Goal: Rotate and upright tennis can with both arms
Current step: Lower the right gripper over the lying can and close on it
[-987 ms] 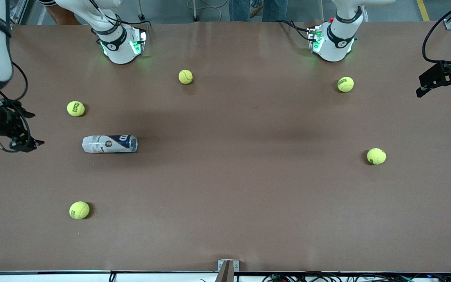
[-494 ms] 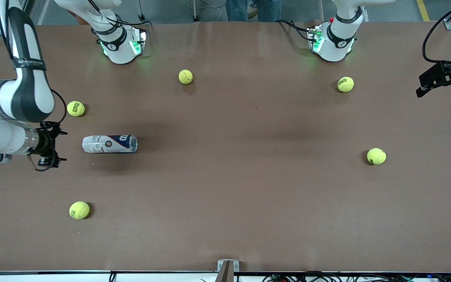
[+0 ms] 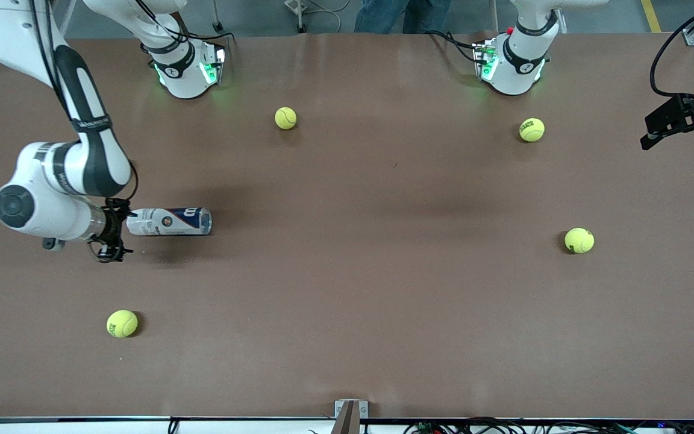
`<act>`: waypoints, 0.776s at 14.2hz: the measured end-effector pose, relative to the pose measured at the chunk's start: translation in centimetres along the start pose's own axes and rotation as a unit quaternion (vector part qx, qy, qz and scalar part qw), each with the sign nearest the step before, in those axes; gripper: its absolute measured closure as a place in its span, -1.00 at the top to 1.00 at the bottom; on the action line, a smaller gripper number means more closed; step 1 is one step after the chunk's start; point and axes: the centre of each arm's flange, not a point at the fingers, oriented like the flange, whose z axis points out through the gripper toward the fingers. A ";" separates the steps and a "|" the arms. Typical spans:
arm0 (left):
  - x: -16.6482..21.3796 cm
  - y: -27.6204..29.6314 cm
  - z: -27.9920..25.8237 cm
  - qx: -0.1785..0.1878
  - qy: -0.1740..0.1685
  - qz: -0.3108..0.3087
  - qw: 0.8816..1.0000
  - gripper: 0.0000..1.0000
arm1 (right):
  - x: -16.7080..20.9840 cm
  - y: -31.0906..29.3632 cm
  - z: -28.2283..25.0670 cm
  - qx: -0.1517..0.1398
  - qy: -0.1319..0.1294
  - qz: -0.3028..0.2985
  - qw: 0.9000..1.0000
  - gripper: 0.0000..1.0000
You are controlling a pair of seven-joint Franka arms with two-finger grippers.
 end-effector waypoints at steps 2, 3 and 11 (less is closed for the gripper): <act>0.0 0.0 0.0 0.000 0.000 0.000 1.000 1.00 | -0.7 0.7 1.9 -0.007 0.002 0.006 1.000 1.00; 0.0 0.0 0.0 0.000 0.000 0.000 1.000 1.00 | -0.7 1.0 2.3 -0.009 0.002 0.007 1.000 1.00; 0.0 0.0 0.0 0.000 0.000 0.000 1.000 1.00 | -1.4 2.2 4.0 -0.026 -0.002 0.008 1.000 1.00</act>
